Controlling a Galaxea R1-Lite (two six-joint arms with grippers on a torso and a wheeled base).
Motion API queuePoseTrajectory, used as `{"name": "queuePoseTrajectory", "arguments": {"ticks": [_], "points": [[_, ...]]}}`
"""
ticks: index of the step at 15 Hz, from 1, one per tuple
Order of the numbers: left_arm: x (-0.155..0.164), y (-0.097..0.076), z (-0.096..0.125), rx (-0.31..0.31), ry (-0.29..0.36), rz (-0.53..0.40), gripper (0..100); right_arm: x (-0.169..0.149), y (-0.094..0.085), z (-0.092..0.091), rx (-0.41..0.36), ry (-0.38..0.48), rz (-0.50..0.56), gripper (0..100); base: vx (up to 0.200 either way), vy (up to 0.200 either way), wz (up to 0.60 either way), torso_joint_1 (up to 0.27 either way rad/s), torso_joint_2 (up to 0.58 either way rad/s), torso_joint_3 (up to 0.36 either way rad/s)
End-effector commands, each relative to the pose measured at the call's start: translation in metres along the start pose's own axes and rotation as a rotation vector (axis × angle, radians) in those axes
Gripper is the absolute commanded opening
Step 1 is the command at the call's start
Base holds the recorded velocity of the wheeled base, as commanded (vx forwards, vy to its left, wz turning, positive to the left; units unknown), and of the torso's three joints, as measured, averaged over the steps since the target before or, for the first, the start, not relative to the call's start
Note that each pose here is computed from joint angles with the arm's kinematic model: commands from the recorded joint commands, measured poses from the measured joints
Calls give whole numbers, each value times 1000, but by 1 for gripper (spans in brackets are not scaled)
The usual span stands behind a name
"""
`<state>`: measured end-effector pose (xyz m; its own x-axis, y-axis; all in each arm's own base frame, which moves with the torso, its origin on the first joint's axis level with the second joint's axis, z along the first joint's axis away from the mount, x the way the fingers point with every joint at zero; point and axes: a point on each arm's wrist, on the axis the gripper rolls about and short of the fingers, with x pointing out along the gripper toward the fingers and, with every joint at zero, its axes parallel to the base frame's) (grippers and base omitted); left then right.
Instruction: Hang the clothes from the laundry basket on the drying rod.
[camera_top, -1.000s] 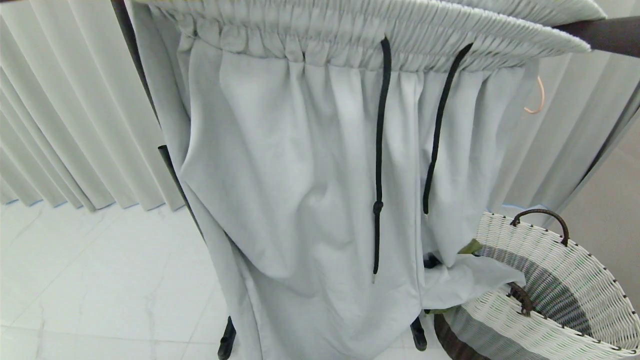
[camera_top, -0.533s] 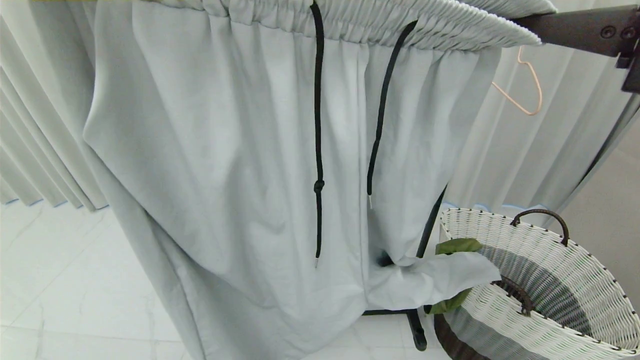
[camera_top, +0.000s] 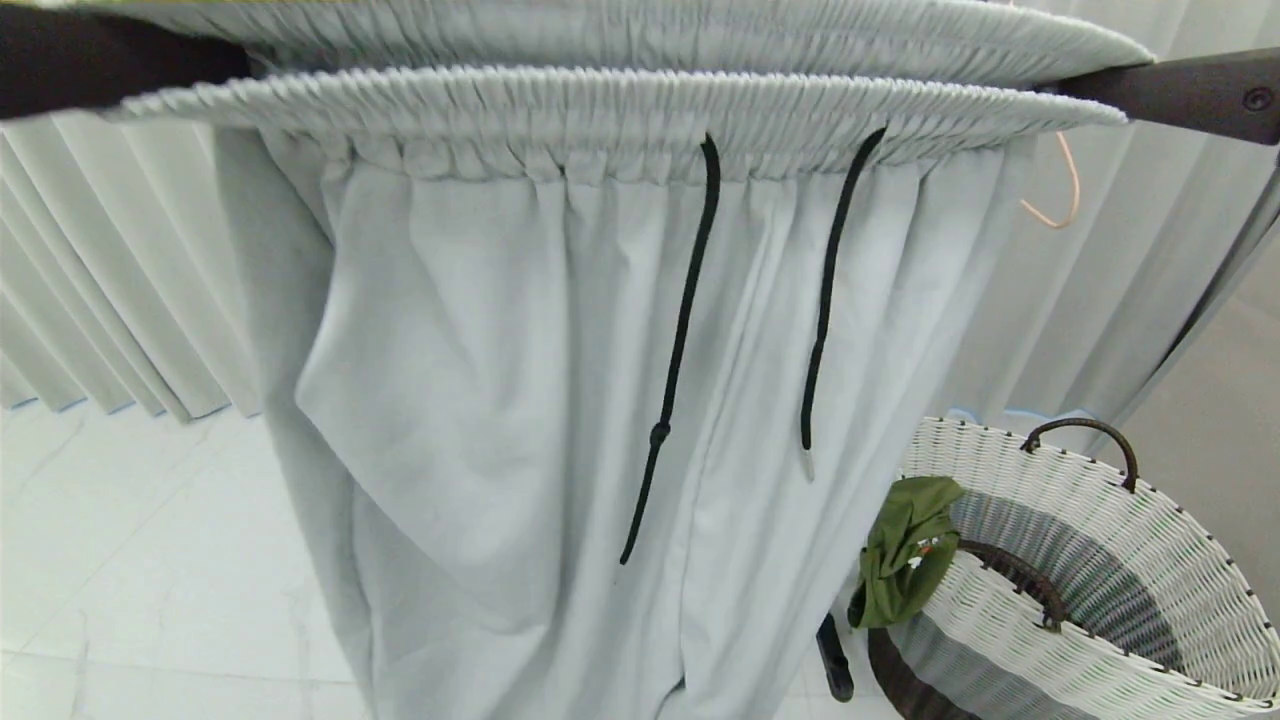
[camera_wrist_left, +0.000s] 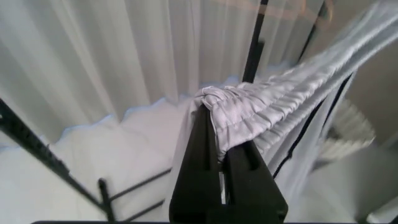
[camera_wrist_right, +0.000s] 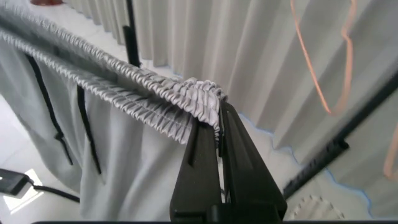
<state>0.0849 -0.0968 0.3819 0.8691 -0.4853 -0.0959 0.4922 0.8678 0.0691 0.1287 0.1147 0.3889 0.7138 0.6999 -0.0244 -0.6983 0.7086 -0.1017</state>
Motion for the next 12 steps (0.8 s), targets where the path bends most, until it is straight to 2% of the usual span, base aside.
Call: {"name": "queuePoseTrajectory", "arguments": {"ticks": [1,3,4,7,10,12], "points": [[15,-17,-19,53,83,-44,0,-18,-2,2,0,-4,-18,0,0,0,0,0,0,0],[23,-29,-20,60,89,-67,0,-28,-1,-4,2,17,-18,0,0,0,0,0,0,0],[26,-32,-17,54,69,-68,0,-29,-1,-4,2,17,-18,0,0,0,0,0,0,0],[27,-32,-7,32,21,-56,0,-31,-2,-1,1,5,-30,0,0,0,0,0,0,0],[27,-32,-9,35,25,-58,0,-36,-2,-2,0,9,-31,0,0,0,0,0,0,0],[29,-34,-12,39,37,-62,0,-50,-2,-1,2,34,-31,0,0,0,0,0,0,0]]}}
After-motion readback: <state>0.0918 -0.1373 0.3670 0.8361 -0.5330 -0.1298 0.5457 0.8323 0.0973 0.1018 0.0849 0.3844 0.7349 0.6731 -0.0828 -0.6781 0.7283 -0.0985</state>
